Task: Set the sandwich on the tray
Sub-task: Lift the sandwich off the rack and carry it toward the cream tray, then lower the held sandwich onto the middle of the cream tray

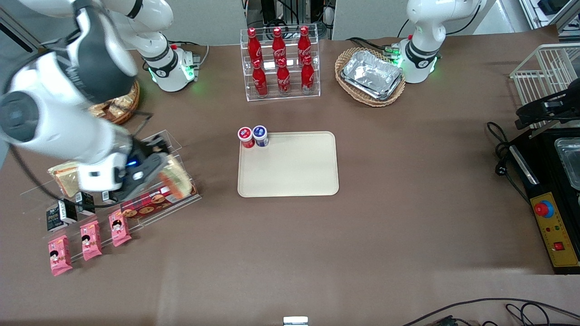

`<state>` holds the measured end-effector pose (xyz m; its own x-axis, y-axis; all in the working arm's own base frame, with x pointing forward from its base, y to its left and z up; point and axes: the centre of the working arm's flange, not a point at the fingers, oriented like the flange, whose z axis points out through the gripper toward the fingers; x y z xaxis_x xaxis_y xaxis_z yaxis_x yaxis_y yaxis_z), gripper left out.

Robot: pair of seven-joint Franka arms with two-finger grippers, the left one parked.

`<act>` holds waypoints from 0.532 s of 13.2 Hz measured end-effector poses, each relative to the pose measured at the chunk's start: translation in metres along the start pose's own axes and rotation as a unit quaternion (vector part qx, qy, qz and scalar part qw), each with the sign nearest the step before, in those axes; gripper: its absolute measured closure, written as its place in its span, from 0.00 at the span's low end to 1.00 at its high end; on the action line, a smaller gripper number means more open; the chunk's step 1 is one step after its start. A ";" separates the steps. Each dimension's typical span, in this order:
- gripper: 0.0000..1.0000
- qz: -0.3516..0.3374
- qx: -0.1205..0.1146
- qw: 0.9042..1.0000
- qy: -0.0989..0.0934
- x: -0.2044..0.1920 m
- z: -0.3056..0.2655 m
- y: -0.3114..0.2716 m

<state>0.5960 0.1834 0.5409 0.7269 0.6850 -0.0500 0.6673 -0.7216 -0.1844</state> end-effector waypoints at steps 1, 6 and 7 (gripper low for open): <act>0.72 -0.021 0.000 1.000 -0.004 0.010 0.004 -0.022; 0.72 -0.119 -0.028 0.992 -0.032 0.057 0.045 -0.118; 0.72 -0.139 -0.036 0.989 -0.039 0.068 0.059 -0.137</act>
<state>0.5437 0.3349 0.5047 0.5009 0.8615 -0.0837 0.8515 -0.5078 -0.1309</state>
